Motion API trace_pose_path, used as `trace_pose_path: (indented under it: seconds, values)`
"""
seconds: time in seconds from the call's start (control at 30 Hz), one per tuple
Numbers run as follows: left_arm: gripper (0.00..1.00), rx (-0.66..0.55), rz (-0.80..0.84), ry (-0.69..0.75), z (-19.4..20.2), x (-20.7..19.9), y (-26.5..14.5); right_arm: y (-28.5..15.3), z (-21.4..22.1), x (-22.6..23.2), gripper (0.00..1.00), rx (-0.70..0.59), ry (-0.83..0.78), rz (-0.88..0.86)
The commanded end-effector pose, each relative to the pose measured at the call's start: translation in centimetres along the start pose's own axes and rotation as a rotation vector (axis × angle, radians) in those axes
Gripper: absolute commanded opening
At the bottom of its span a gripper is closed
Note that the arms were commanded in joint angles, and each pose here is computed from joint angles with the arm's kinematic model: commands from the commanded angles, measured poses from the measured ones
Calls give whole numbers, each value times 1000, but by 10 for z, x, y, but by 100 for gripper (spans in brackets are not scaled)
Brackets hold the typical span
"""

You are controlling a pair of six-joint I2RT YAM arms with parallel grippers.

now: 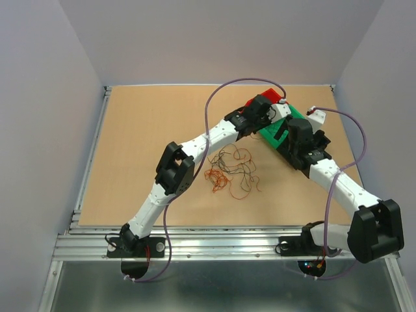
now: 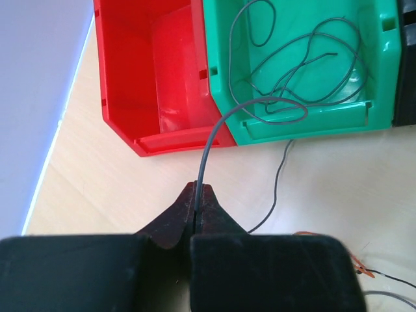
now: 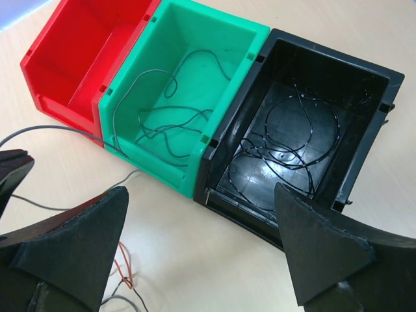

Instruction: Untangle the cables

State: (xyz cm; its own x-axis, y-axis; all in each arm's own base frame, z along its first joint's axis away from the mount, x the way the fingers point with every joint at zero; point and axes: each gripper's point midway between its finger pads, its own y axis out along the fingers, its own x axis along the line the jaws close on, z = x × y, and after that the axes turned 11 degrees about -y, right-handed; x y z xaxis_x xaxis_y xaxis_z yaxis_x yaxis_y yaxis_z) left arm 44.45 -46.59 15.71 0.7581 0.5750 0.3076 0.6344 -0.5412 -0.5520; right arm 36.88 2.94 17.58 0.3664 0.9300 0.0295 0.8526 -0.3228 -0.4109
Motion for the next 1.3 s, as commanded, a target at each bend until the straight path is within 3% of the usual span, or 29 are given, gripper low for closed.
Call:
trace_pose_path:
  seconds: [0.0,0.37,0.57,0.83,1.27]
  values:
    - [0,-174,-2,-19,-68,7,-37,3,-29,11,97,-81,41,-37]
    - [0,-314,-8,-80,-113,16,-54,9,-25,-23,87,-94,132,50]
    - [0,-371,-20,-103,-125,17,-49,0,-39,-44,87,-173,230,57]
    - [0,-379,-99,-72,-109,19,-9,-20,-47,-65,87,-243,293,73]
    - [0,-420,-82,-51,-92,-10,44,-34,-52,-81,87,-293,343,89]
